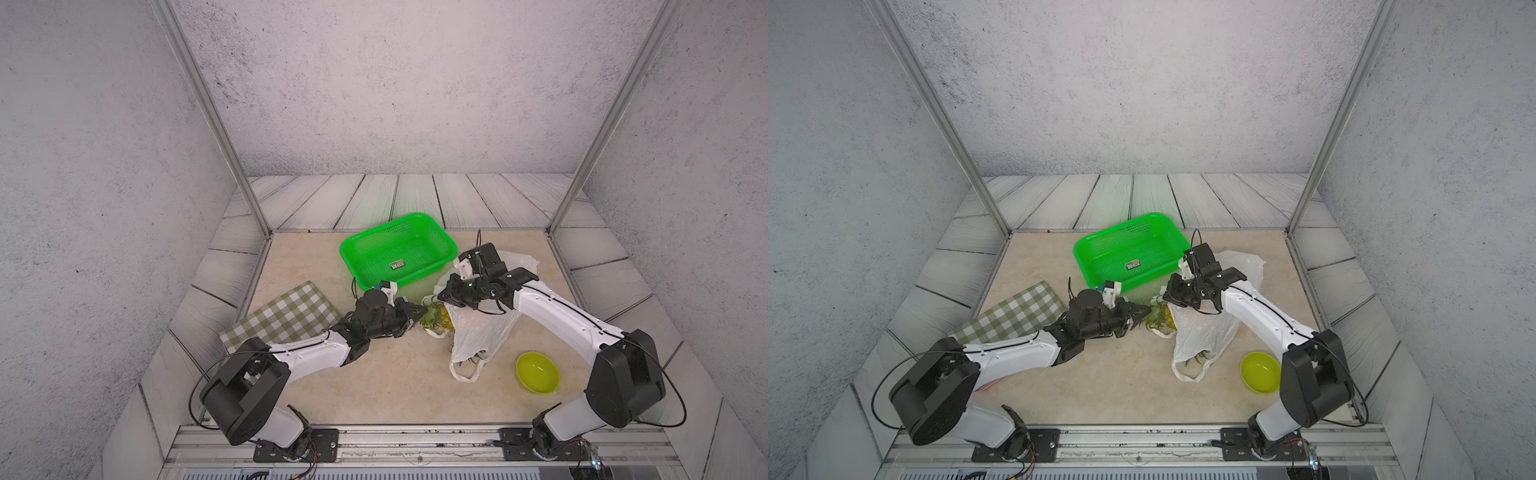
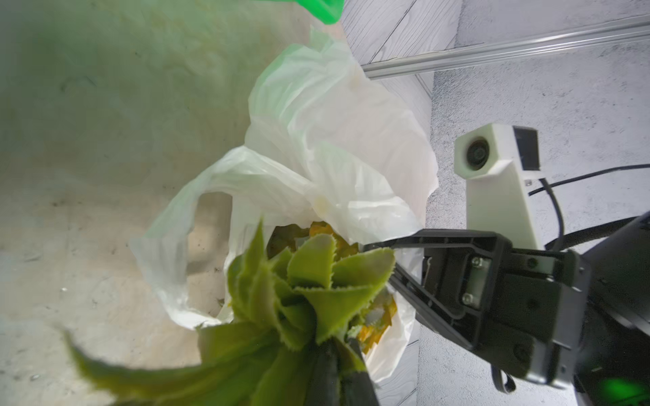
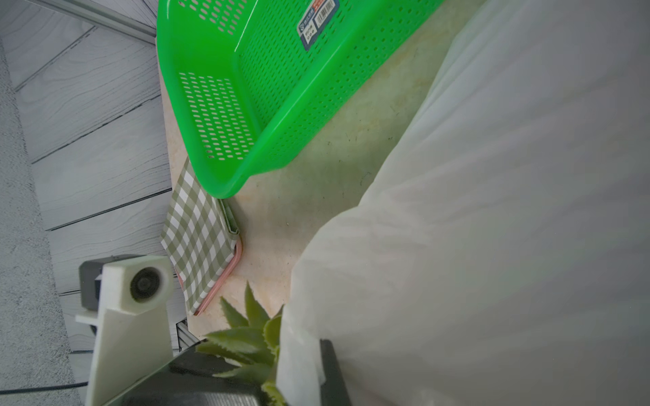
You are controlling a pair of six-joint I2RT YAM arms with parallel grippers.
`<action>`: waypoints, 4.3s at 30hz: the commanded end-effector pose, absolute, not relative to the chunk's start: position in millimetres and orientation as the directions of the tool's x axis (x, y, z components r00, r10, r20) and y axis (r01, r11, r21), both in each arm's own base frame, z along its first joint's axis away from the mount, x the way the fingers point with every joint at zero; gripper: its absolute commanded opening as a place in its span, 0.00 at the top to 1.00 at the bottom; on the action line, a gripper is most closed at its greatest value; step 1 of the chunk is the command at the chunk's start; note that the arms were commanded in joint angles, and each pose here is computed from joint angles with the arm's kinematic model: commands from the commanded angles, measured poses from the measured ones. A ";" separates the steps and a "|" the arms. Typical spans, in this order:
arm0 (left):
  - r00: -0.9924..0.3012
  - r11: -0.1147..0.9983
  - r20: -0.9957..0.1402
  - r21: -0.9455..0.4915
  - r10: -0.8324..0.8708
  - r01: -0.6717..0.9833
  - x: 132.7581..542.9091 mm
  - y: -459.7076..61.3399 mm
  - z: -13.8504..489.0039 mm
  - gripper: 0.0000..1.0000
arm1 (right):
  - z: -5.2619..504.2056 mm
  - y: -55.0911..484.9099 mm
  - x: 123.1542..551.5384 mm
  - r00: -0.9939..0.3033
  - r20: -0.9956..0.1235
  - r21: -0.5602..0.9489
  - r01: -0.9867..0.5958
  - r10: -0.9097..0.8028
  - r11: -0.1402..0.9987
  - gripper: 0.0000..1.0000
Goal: Place the pineapple into a plastic bag & tie a knot
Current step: Place the pineapple in the plastic bag.
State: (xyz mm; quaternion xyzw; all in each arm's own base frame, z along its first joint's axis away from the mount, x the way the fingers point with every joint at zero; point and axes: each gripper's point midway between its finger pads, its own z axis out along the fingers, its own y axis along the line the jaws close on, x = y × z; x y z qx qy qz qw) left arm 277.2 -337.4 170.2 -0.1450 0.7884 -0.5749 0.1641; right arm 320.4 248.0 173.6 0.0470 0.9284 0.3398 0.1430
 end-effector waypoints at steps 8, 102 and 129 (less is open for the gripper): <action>-0.810 0.274 -0.257 -0.954 -0.528 0.124 278.2 -303.9 245.6 1.00 | 262.4 269.6 310.9 -0.945 -0.234 0.806 -0.057 0.228 0.590 1.00; -0.747 0.214 -0.314 -0.949 -0.586 0.232 292.7 -238.3 306.0 1.00 | 315.8 356.0 284.2 -0.973 -0.230 0.878 -0.193 0.032 0.438 1.00; -0.771 0.722 -0.563 -0.661 -0.298 0.203 242.7 -191.0 267.3 0.39 | 196.0 300.6 304.5 -0.975 -0.221 0.678 -0.163 -0.012 0.716 0.98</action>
